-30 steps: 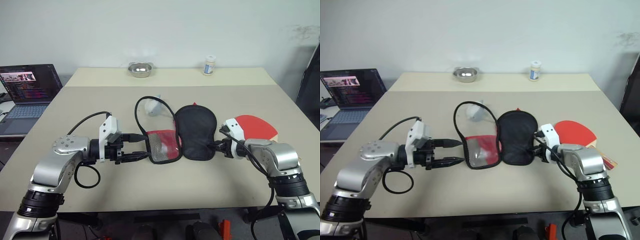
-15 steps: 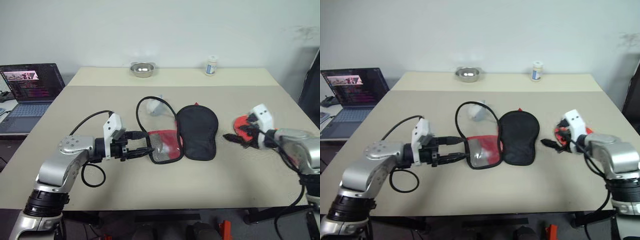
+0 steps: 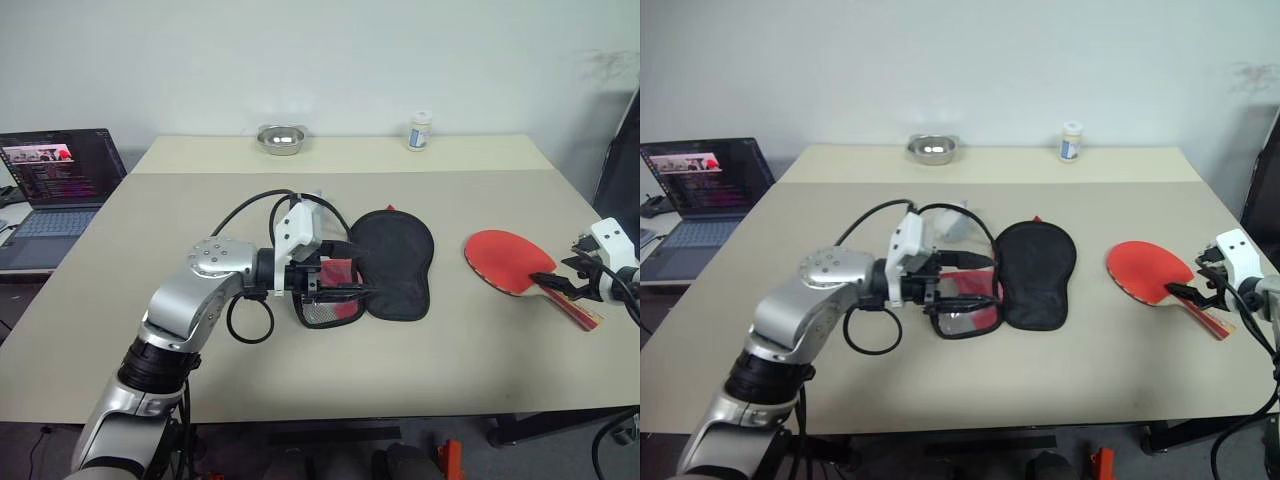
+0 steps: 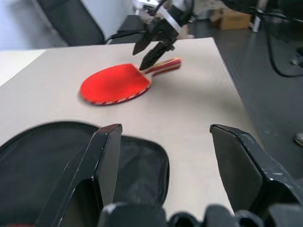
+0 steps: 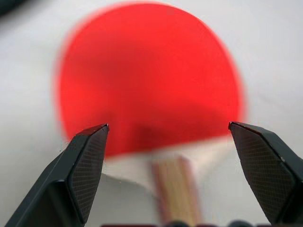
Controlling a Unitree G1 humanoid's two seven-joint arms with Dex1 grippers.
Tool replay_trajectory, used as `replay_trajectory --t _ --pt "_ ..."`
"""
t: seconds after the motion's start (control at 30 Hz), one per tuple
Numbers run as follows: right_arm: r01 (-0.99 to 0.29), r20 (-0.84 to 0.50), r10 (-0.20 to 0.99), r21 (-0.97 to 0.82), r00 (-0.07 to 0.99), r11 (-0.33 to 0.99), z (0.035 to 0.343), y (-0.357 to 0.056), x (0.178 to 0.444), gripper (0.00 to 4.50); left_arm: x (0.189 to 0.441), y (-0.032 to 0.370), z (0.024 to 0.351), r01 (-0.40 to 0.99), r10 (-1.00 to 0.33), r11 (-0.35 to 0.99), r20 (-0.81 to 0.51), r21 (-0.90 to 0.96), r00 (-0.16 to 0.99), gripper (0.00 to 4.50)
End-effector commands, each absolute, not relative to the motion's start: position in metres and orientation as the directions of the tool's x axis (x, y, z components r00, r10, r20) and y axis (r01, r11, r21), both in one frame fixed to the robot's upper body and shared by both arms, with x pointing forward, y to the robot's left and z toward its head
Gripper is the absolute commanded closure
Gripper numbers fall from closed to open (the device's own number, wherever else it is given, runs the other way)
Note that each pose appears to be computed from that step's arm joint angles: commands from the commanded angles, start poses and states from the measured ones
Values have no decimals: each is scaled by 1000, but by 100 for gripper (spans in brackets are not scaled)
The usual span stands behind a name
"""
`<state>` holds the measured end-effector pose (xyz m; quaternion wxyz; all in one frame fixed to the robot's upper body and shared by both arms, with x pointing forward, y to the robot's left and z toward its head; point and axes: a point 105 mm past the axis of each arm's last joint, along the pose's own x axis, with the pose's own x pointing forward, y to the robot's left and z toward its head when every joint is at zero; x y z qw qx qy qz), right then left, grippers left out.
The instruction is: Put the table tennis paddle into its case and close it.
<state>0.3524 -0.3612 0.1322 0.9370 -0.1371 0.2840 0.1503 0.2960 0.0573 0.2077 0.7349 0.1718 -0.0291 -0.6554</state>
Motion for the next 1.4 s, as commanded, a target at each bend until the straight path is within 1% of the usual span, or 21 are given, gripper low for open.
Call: replay_trajectory --t 0.03,0.13,0.2,0.33,0.5,0.6,0.63,0.77,0.83,0.9,1.0,1.13,1.27,1.4 --pt "-408 -620 213 -191 755 893 131 -366 350 4 295 55 213 940 -976 51 -182 337 118 127" --pt "-443 -659 236 -165 714 881 121 -365 347 4 296 57 212 941 -976 52 -181 335 118 127" --pt "-443 -669 230 -164 707 881 116 -366 347 4 297 60 211 941 -975 56 -184 335 123 127" --pt "-438 -674 224 -162 704 884 111 -365 351 4 298 63 209 940 -973 67 -187 334 136 127" --pt "-401 -658 214 -146 722 904 107 -362 357 4 299 65 208 940 -972 77 -186 332 146 127" --pt "-392 -657 215 -133 723 910 104 -360 359 58 299 66 207 940 -971 83 -187 332 151 127" --pt "-391 -655 218 -129 723 911 103 -359 360 83 300 66 207 939 -971 85 -186 332 153 127" --pt "-399 -642 246 -103 726 911 102 -349 365 207 301 67 206 940 -970 92 -184 330 159 127" --pt "-401 -640 248 -103 727 910 102 -346 368 281 301 69 206 939 -969 97 -184 330 165 127" --pt "-392 -632 242 -107 736 914 103 -344 371 340 303 71 206 937 -968 106 -183 332 174 127" --pt "-352 -607 208 -127 767 927 110 -347 376 342 305 75 207 934 -965 123 -180 334 191 127" --pt "-296 -517 178 -154 837 943 138 -343 392 342 309 91 208 925 -952 179 -177 336 248 127" --pt "-325 -426 250 -112 869 939 170 -321 399 342 312 115 205 906 -925 243 -199 348 324 127" --pt "-346 -355 302 -66 885 936 185 -280 394 342 316 129 205 884 -904 290 -198 365 379 127"
